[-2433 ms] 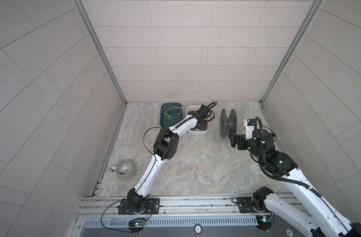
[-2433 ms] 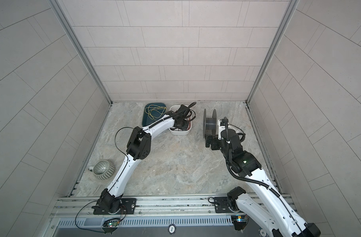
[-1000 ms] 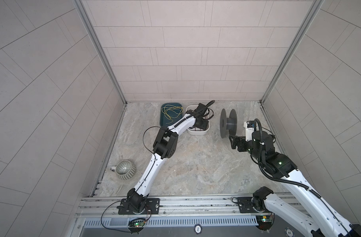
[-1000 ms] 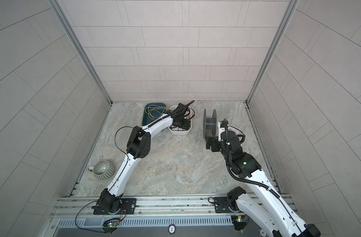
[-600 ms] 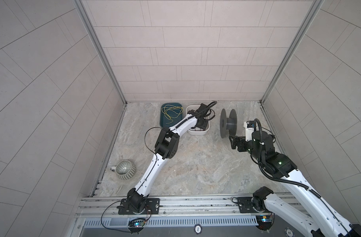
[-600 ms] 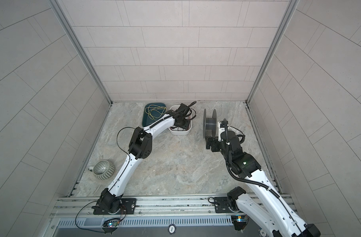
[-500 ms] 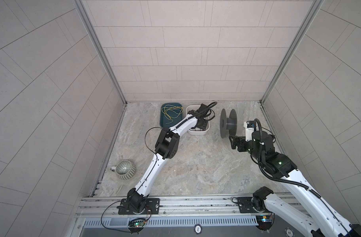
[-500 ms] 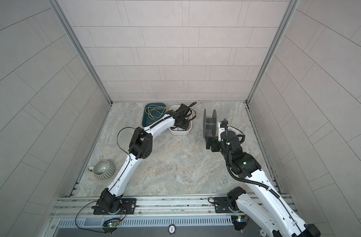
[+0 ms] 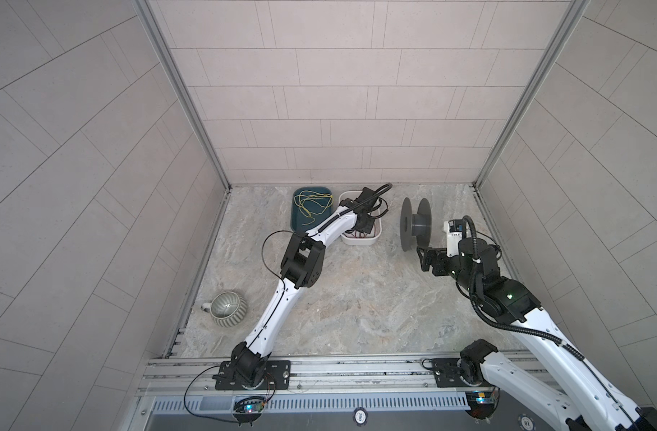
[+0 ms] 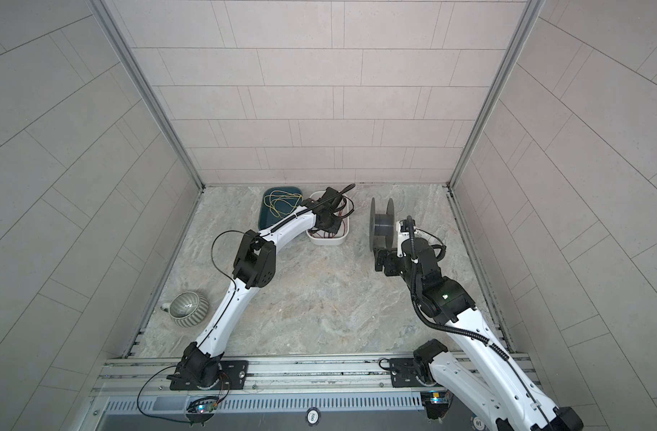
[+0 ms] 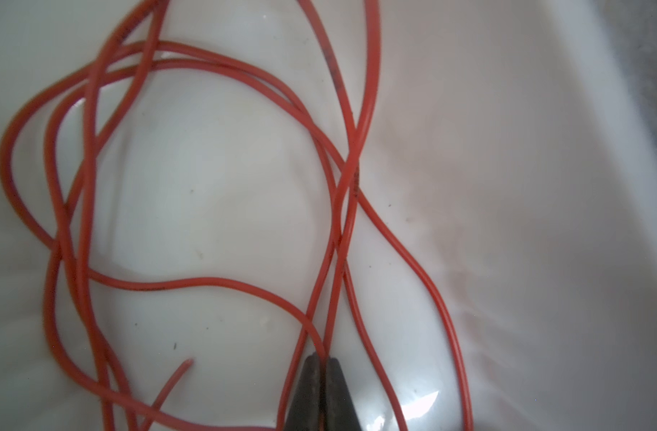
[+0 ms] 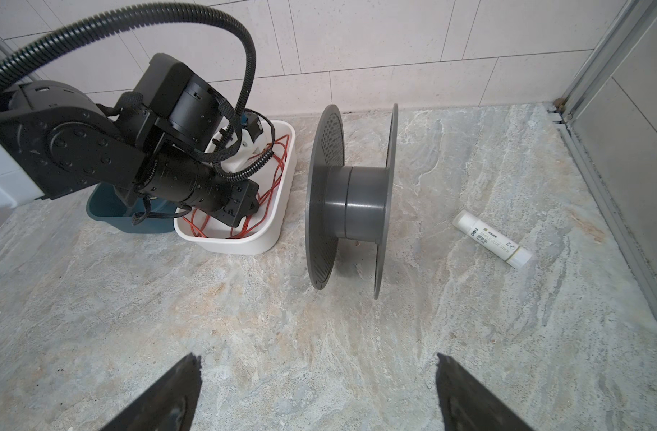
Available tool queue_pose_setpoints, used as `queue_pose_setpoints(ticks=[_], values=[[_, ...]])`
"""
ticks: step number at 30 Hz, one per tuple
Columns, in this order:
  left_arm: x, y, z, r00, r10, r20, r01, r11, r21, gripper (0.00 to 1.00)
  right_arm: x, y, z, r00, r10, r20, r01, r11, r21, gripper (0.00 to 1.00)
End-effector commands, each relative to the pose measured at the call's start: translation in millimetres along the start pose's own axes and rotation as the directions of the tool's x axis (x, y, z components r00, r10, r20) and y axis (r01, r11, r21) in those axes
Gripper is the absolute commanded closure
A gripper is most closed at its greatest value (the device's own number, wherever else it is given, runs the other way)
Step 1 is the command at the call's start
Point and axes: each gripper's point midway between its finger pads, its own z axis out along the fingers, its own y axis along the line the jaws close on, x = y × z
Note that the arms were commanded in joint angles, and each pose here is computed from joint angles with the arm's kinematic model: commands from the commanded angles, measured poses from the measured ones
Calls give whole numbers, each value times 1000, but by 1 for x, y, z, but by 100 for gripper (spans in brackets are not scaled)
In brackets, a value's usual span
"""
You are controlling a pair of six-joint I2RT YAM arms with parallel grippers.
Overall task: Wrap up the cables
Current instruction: 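Close the left gripper on the red cable inside the white tub, then lift the red cable out of the white tub with the left gripper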
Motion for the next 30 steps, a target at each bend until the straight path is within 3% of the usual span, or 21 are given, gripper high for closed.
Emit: queue_pose_setpoints(ticks=[1, 8, 23, 30], values=[[-29, 10, -46, 996, -9, 93, 11, 1000, -16, 100, 6, -1, -1, 1000, -7, -15, 7, 1000, 4, 3], [-56, 9, -93, 981, -20, 192, 18, 1000, 11, 100, 4, 0, -1, 1000, -7, -13, 7, 1000, -2, 3], [-70, 8, -159, 960, -38, 276, 28, 999, 42, 100, 6, 2, -3, 1000, 6, -15, -6, 1000, -17, 4], [-83, 0, -221, 931, -43, 363, 13, 996, 84, 100, 4, 4, -7, 1000, 14, -4, -14, 999, -31, 4]])
